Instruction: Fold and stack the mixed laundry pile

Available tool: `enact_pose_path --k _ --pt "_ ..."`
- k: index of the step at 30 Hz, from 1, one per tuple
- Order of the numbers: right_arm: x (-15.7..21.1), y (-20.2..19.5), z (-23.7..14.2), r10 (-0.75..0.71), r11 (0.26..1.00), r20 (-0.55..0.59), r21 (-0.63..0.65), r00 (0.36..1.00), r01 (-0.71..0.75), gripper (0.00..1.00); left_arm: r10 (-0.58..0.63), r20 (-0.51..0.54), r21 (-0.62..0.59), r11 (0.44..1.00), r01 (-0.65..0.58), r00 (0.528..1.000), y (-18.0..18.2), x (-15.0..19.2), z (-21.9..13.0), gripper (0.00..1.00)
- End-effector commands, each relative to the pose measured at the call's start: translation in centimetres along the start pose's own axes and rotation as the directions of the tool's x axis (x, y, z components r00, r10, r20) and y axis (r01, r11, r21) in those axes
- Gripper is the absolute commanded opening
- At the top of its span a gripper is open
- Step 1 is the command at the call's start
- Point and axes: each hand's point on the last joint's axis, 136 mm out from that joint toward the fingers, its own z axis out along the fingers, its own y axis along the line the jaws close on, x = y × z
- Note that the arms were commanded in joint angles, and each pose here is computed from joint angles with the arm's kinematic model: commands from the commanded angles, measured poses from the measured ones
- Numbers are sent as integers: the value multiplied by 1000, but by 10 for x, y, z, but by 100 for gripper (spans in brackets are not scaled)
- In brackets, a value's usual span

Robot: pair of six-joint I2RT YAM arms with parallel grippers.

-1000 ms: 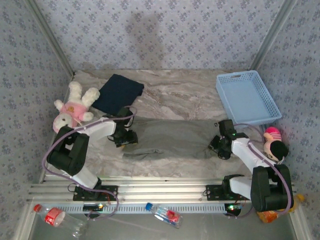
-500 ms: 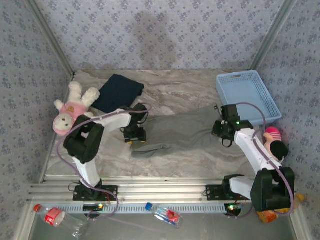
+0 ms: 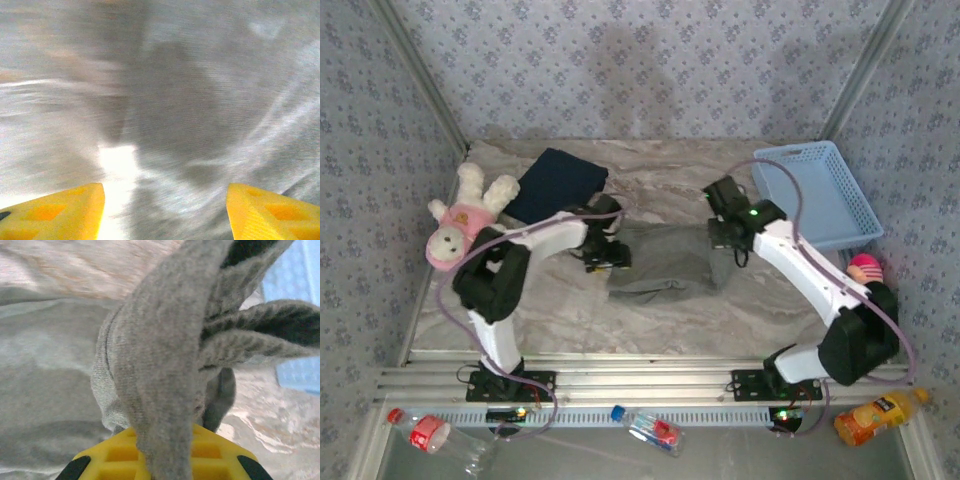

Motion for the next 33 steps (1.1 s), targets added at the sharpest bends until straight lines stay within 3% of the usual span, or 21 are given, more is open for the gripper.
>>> enact_pose_path --k 1,7,8,10,12,14,20,26,31,33 --pt "-13 46 -12 -86 996 18 -35 996 87 0 -104 45 -15 994 104 994 51 1 -36 67" --pt "24 197 -10 -396 899 -24 -215 918 382 1 -281 87 -22 959 284 956 126 19 -49 71" --pt "39 224 -8 -456 866 -40 -252 889 433 9 -302 77 -16 952 304 950 130 25 -46 71" --pt "66 263 -8 -551 804 -79 -318 831 503 41 -323 58 -14 946 325 944 133 34 -39 71" --pt "87 282 -13 -605 764 -114 -362 788 534 51 -338 61 -9 941 339 939 135 38 -35 71" --pt "85 292 -22 -594 753 -85 -409 800 516 58 -347 76 -16 937 349 935 139 41 -36 71" --pt "46 264 -38 -413 802 -51 -494 909 336 64 -317 113 -40 946 323 942 143 40 -47 70" --pt "30 195 -13 -203 912 -120 -384 972 143 64 -294 131 -93 947 307 947 153 42 -56 66" --pt "29 152 3 7 938 -151 -341 989 -58 65 -277 86 -105 953 285 957 157 46 -39 40" --pt "29 140 5 49 939 -147 -331 988 -96 65 -266 74 -86 959 271 961 153 44 -32 35"
